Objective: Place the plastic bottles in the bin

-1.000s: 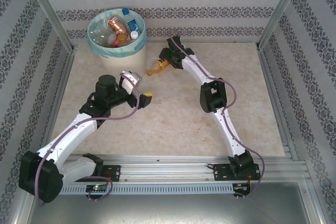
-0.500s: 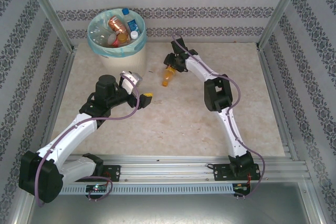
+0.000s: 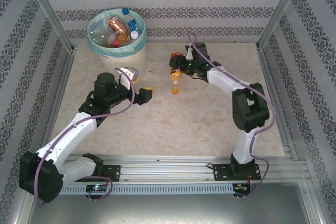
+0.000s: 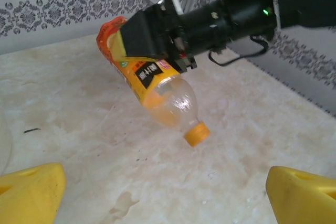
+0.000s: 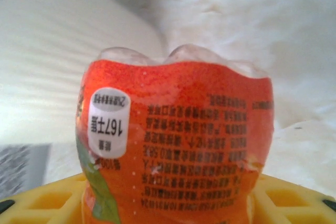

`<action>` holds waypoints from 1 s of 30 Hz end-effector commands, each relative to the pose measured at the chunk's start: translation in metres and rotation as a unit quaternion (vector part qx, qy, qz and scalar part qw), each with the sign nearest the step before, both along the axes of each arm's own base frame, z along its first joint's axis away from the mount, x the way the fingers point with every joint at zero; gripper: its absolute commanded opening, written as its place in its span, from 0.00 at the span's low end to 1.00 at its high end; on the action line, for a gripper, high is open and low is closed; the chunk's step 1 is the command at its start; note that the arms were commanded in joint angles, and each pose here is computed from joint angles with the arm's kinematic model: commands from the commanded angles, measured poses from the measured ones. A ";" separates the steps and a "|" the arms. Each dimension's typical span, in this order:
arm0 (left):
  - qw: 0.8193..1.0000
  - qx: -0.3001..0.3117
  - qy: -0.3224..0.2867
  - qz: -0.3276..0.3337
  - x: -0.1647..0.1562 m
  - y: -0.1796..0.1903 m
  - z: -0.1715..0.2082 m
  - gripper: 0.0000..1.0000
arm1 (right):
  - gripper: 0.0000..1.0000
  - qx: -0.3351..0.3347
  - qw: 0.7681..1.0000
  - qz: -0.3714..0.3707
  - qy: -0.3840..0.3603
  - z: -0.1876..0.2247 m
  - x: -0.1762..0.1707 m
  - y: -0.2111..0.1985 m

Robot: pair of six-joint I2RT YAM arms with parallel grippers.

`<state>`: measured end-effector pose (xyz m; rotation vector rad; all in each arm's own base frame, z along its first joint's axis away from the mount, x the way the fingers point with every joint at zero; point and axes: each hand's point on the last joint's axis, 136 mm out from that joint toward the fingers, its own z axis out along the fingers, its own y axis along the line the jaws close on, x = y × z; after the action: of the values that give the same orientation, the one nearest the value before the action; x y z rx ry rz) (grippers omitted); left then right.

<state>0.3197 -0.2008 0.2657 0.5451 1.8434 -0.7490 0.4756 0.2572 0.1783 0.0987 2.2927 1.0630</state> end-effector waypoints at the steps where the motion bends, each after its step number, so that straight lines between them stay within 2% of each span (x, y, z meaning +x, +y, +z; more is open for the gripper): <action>1: 0.997 -0.070 0.000 -0.012 0.004 -0.012 0.051 0.96 | 0.58 0.070 0.981 0.119 -0.135 0.072 -0.031 0.024; 5: 0.996 -0.089 0.015 -0.026 0.001 -0.017 0.083 0.94 | 0.58 0.072 0.957 0.190 -0.206 0.097 -0.076 0.030; 10: 0.989 -0.131 0.031 -0.067 -0.011 -0.028 0.106 0.92 | 0.58 0.110 0.935 0.201 -0.272 0.137 -0.110 0.035; 13: 0.979 -0.154 0.031 -0.126 -0.027 -0.038 0.114 0.91 | 0.60 0.128 0.898 0.238 -0.346 0.168 -0.140 0.043; 17: 0.972 -0.170 0.036 -0.160 -0.037 -0.043 0.128 0.91 | 0.61 0.097 0.850 0.295 -0.425 0.184 -0.177 0.054; 27: 0.968 -0.192 0.033 -0.160 -0.036 -0.043 0.139 0.87 | 0.59 0.086 0.809 0.352 -0.462 0.189 -0.216 0.073; 30: 0.967 -0.198 0.028 -0.157 -0.035 -0.043 0.143 0.84 | 0.59 0.076 0.806 0.359 -0.464 0.185 -0.221 0.077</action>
<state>0.2892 -0.2419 0.3846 0.5401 1.7010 -1.3006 0.2698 0.3335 0.3528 -0.9921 1.3972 1.2798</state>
